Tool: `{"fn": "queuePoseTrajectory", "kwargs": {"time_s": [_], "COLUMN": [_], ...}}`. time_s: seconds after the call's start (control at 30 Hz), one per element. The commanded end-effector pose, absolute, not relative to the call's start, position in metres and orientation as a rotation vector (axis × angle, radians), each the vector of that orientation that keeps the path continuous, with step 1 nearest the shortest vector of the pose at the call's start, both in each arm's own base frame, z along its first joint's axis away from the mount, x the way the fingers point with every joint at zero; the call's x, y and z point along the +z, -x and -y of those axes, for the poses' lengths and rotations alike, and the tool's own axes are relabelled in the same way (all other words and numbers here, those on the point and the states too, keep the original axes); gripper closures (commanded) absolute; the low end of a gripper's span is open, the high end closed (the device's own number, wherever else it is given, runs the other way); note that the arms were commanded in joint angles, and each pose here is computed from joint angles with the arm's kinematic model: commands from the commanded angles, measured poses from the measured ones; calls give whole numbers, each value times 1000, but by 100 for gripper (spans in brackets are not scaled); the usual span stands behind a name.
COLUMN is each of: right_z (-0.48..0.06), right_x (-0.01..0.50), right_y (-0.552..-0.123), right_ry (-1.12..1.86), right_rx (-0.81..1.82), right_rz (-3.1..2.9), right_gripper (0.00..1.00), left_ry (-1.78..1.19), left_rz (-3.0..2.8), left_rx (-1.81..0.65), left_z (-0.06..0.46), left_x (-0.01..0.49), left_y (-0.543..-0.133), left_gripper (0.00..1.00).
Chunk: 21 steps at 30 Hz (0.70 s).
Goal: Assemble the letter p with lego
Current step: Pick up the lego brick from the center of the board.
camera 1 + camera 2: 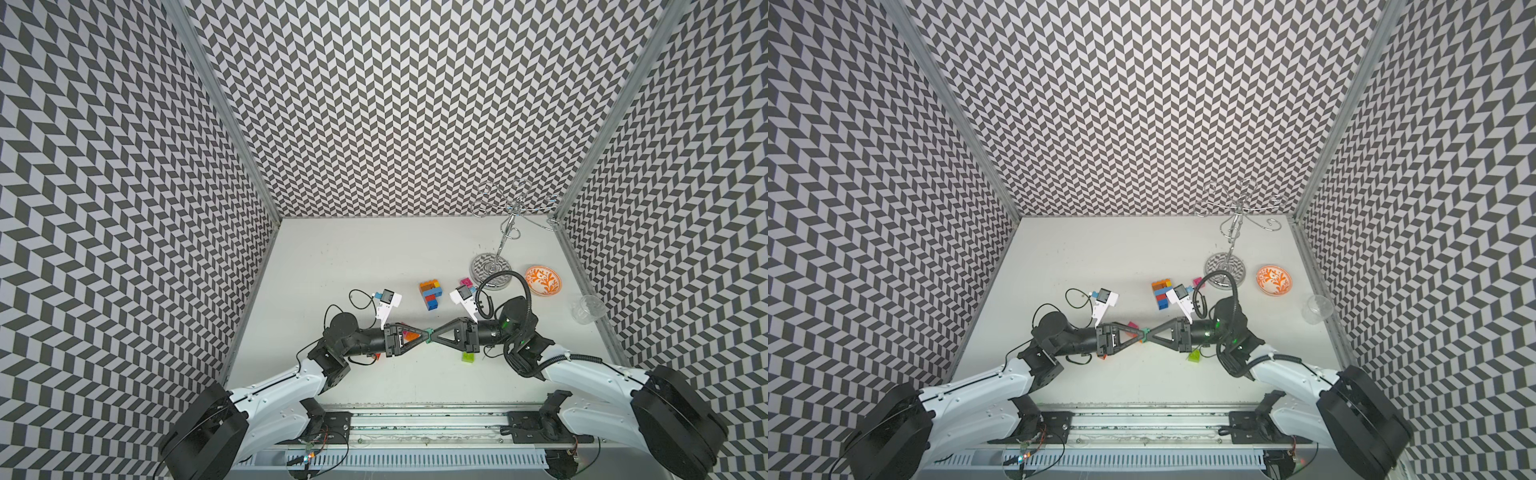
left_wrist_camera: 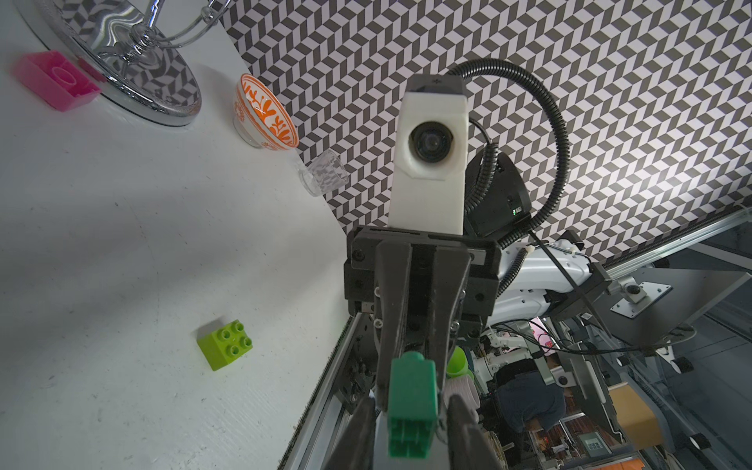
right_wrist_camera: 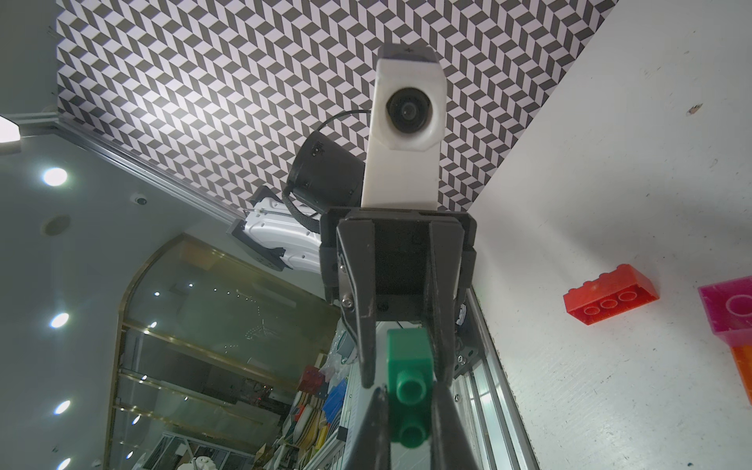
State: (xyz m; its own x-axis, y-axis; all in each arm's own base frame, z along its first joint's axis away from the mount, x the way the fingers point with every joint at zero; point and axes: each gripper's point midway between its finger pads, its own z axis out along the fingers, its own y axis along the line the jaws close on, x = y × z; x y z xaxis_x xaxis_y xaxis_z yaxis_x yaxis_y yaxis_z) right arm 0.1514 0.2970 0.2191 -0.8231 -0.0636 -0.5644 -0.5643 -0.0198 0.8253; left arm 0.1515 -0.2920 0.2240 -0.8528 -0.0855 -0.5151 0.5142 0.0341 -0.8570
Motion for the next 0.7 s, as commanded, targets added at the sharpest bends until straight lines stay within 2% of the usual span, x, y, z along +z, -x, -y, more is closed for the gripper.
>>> {"fn": "queuePoseTrajectory", "kwargs": {"time_s": [0.0, 0.2, 0.33, 0.5, 0.57, 0.67], "right_z": [-298, -298, -299, -298, -294, -281], "right_x": [233, 229, 226, 218, 212, 199], "right_y": [-152, -151, -154, -164, -172, -189], "right_ry": [692, 691, 679, 654, 620, 523], "right_rx": [1910, 1912, 1891, 1810, 1746, 1619], "right_rz": [-1816, -1831, -1842, -1888, -1921, -1987], "right_gripper": [98, 97, 91, 70, 56, 45], "left_ry": [-462, -473, -485, -494, -475, -440], "left_rz": [-1860, -1861, -1867, -1943, -2028, -2162], "left_rx": [-1881, -1887, -1879, -1760, -1631, -1403], "left_z": [293, 297, 298, 299, 296, 287], "left_x": [227, 228, 227, 222, 214, 203], "left_y": [-148, -150, -150, -159, -171, -189], "left_gripper": [72, 77, 85, 87, 88, 88]}}
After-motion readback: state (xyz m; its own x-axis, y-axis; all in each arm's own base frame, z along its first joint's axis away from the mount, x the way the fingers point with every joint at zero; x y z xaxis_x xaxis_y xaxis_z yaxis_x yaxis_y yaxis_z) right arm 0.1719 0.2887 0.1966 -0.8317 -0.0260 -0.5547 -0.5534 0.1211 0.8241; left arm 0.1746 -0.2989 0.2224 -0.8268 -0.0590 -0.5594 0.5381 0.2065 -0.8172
